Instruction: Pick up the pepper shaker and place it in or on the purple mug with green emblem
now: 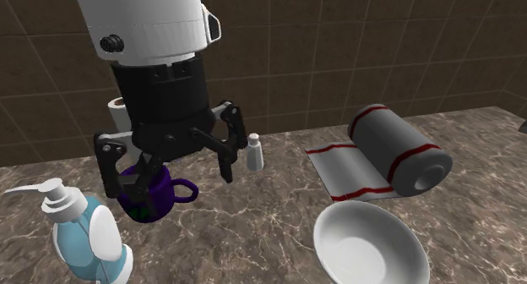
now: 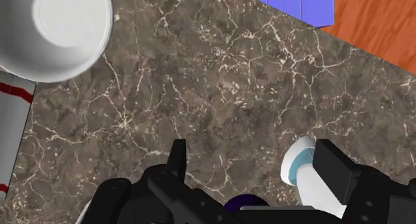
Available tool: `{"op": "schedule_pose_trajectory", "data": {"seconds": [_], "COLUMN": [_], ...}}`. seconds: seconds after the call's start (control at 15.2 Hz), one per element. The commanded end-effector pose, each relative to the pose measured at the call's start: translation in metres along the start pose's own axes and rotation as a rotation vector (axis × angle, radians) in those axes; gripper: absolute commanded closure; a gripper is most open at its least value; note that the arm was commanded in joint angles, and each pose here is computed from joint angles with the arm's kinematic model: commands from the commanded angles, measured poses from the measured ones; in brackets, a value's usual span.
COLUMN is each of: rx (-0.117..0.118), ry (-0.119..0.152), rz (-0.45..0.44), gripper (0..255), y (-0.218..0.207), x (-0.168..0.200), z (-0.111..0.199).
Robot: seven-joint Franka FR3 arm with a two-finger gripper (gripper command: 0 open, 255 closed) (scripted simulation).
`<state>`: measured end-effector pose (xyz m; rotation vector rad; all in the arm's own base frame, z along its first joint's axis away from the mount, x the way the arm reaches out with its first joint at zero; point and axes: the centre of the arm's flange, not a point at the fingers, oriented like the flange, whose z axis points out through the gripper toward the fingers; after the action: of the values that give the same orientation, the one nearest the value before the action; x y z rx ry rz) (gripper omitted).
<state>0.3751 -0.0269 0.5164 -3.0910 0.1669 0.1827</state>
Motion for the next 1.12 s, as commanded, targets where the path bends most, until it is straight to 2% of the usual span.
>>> {"op": "schedule_pose_trajectory", "data": {"seconds": [0.0, 1.06], "rx": [-0.009, -0.078], "ry": [-0.002, -0.021], "rz": [0.000, -0.001], "gripper": [0, 0], "y": [0.017, 0.147], "x": [0.016, 0.169], "z": [0.007, 0.057]}}
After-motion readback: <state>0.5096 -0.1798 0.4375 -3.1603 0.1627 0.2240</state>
